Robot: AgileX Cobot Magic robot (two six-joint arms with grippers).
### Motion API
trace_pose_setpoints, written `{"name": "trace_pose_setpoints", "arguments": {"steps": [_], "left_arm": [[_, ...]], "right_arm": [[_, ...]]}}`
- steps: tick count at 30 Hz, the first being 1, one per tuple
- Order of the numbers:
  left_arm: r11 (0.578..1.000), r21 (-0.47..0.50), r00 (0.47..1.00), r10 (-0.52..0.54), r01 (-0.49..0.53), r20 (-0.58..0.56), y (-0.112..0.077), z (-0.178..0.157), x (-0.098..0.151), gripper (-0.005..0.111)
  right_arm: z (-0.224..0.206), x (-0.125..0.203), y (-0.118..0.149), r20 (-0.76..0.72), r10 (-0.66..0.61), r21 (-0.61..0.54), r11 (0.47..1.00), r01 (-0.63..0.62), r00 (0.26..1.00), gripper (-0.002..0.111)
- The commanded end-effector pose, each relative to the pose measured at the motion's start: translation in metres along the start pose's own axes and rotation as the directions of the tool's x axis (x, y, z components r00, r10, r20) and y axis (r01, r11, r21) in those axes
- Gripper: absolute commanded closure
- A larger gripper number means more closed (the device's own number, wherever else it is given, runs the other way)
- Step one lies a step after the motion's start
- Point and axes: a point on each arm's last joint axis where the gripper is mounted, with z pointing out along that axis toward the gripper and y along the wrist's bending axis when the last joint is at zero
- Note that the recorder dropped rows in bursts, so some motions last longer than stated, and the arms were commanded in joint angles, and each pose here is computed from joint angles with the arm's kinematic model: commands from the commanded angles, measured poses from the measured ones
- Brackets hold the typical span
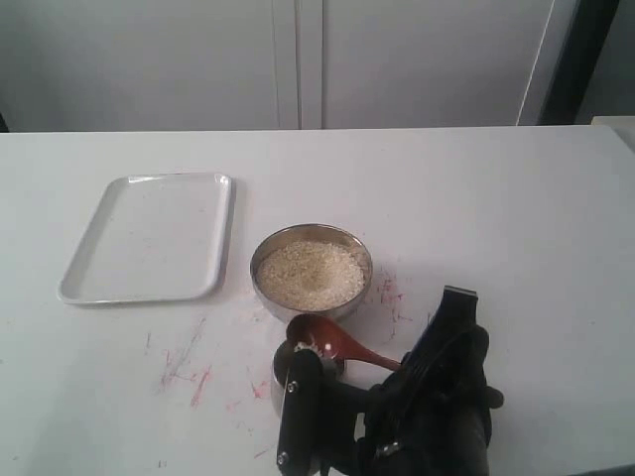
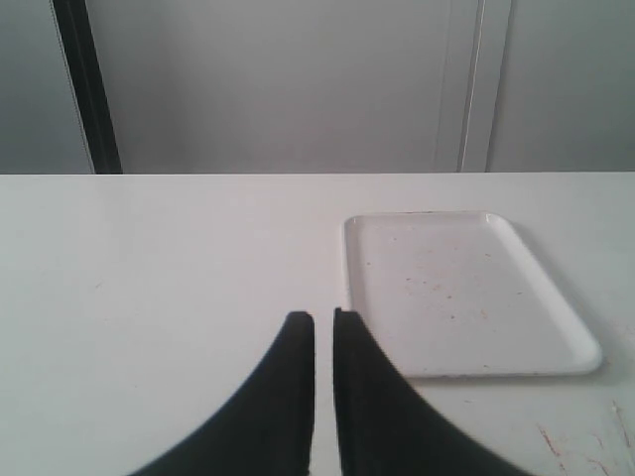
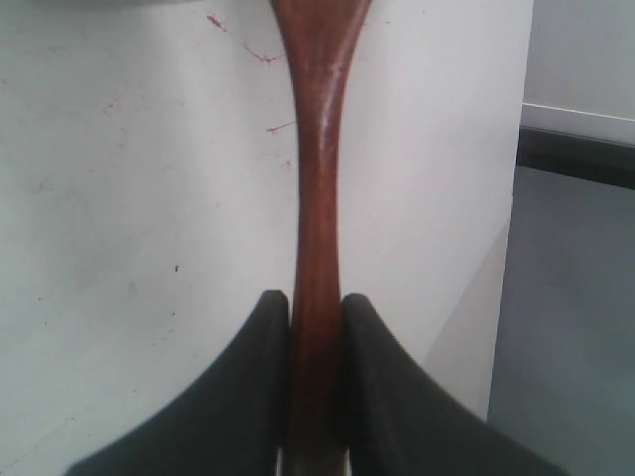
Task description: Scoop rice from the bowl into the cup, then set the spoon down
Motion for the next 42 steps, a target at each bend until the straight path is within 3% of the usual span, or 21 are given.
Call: {"name": "trace_pose_setpoints", "arguments": {"steps": [1,42], "left_arm": [[1.0,0.005,1.0,-0.011,0.011,0.01,0.0,0.0,-0.003,0.092],[1.0,0.005,1.0,-0.011,0.011,0.01,0.0,0.0,-0.003,0.092]], "right_arm": [[-0.001,0.0,0.001,0.01,-0.008,0.016,1.0,0.008,1.0,0.108],[0.003,0.008,0.011,0.05,-0.033,0.085,0.996,0.029,0.998,0.108]]}}
